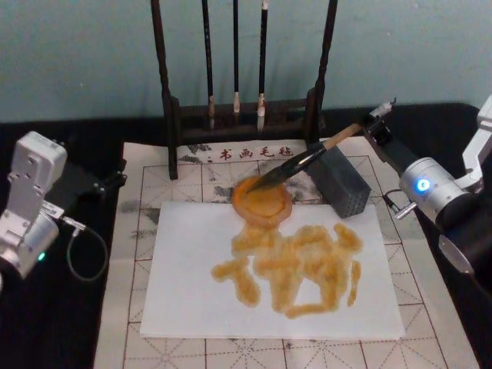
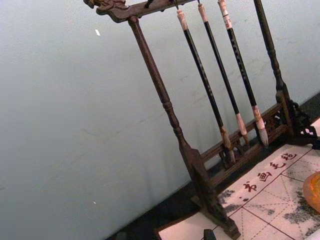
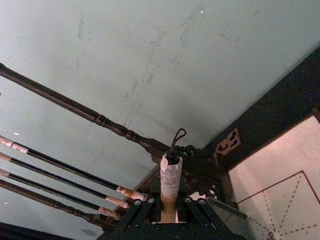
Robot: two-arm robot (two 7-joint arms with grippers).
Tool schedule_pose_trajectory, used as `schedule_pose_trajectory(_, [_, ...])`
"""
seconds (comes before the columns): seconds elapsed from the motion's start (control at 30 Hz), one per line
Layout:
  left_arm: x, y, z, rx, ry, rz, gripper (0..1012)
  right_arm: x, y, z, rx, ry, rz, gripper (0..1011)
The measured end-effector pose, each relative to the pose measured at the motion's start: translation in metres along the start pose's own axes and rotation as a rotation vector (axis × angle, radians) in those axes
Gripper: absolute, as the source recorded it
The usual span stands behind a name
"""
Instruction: Pick up the brush from the inkstone, write on the paper, then place the brush back to its original position.
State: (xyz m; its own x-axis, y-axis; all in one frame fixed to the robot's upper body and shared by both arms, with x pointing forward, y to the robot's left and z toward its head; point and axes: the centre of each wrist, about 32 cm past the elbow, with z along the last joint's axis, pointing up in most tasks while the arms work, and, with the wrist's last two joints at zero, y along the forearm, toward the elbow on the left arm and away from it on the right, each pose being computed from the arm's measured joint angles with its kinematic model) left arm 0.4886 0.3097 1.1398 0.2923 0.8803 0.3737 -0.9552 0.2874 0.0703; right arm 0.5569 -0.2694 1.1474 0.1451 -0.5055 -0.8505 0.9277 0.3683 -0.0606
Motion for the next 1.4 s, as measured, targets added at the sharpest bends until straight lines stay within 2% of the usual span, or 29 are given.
schedule_pose_trajectory(0.57, [0.0,0.0,0.0,0.0,0.0,0.0,1001,0.0011,0.0066,-0.0082,0.005,-0.006,-0.024,186])
schedule_pose_trajectory(1.4, [0.0,0.0,0.0,0.0,0.0,0.0,1001,0.0017,0.0081,-0.0104,-0.006,-0.008,-0.041,187])
